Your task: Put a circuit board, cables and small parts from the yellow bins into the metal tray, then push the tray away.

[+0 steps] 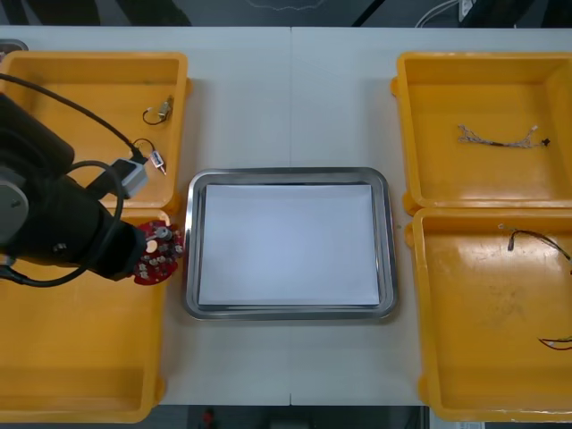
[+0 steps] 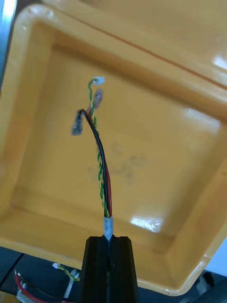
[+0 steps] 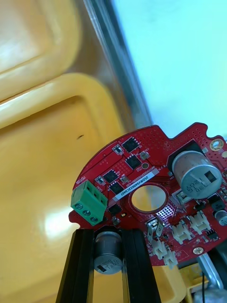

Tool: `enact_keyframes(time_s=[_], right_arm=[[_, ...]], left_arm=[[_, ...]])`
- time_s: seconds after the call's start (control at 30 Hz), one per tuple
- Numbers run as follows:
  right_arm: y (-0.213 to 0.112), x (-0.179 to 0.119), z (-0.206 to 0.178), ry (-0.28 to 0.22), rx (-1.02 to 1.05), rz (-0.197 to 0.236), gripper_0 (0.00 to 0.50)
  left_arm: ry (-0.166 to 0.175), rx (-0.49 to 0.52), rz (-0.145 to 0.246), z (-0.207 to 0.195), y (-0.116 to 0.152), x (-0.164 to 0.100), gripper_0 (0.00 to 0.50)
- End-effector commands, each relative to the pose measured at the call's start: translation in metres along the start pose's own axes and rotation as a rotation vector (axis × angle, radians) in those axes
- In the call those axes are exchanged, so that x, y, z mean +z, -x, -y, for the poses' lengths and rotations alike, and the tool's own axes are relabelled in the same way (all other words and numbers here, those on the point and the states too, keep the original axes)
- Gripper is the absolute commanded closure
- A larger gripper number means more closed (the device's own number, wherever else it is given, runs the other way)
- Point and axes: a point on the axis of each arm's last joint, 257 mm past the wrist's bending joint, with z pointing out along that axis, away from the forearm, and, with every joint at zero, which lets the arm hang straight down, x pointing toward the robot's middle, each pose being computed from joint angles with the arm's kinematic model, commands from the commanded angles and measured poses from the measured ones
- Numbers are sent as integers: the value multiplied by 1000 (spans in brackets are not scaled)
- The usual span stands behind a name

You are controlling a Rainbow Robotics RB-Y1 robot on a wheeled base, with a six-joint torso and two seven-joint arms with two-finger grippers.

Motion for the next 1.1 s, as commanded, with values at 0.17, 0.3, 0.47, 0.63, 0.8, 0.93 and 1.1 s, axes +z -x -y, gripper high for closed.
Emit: enact_keyframes(time_s=[0.17, 0.3, 0.47, 0.63, 0.8, 0.93, 1.1], right_arm=[[16, -6, -13, -71, -199, 14, 500], [19, -7, -15, -70, -225, 18, 500], [22, -6, -18, -66, -251, 23, 500], [26, -9, -17, -72, -272, 32, 500], [29, -9, -15, -80, -278, 38, 500], [28, -9, -15, -81, -280, 38, 500], [28, -9, -15, -83, -286, 38, 500]], left_arm=[[-58, 146, 42, 69, 35, -5, 499], [-81, 174, 36, 91, 45, 7, 499], [-96, 196, 37, 107, 55, 24, 500], [-109, 204, 30, 118, 64, 51, 499], [-90, 210, 28, 116, 71, 69, 500], [-75, 204, 16, 110, 73, 77, 500], [-54, 199, -5, 99, 73, 89, 500]])
